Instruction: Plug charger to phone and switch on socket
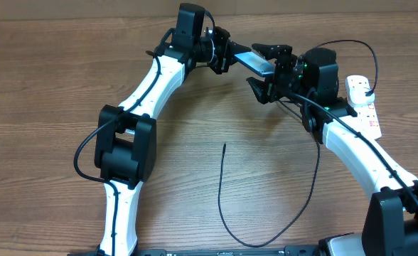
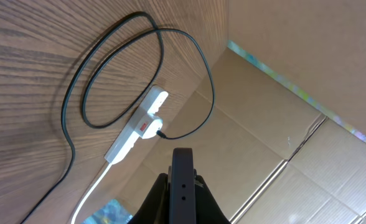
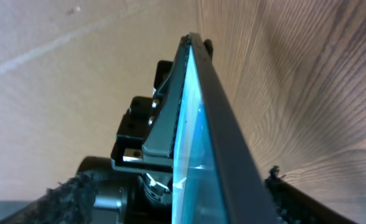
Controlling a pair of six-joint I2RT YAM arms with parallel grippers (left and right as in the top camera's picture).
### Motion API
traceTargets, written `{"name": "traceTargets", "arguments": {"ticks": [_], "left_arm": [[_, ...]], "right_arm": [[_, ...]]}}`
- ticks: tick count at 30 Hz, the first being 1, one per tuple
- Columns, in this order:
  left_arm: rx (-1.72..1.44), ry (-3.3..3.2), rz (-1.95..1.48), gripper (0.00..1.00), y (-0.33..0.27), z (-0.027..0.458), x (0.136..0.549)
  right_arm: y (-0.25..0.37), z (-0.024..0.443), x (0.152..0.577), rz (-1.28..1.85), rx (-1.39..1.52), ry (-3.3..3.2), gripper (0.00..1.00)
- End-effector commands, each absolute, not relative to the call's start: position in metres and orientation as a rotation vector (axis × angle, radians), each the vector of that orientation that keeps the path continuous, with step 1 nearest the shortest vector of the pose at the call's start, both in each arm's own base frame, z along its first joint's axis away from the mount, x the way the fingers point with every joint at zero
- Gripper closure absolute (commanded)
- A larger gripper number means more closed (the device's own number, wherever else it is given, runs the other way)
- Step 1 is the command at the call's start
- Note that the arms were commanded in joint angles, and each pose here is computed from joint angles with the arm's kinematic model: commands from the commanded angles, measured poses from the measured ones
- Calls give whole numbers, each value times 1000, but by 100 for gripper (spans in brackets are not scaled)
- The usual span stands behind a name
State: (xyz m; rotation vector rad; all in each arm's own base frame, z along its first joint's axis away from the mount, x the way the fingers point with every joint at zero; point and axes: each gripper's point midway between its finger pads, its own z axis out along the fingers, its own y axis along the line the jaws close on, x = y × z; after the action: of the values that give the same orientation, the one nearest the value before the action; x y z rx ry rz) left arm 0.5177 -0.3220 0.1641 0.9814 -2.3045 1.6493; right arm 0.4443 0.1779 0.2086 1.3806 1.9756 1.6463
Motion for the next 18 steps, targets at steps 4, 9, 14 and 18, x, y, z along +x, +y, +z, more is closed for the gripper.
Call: {"name": "traceTargets", "arguments": {"ticks": [4, 9, 14, 18], "left_arm": [[933, -2322, 1724, 95, -291, 186, 527], [861, -2356, 1756, 96, -254, 185, 533], [649, -2359, 1857, 96, -227, 196, 527], [401, -2330, 1965, 96, -221, 211, 514]], "right_arm": [[173, 220, 443, 1682, 1234, 2019, 5], [162, 224, 441, 1706, 1131, 2052, 3], [156, 226, 438, 1717, 1046, 2077, 3], [159, 228, 434, 1684, 868, 2112, 3]]}}
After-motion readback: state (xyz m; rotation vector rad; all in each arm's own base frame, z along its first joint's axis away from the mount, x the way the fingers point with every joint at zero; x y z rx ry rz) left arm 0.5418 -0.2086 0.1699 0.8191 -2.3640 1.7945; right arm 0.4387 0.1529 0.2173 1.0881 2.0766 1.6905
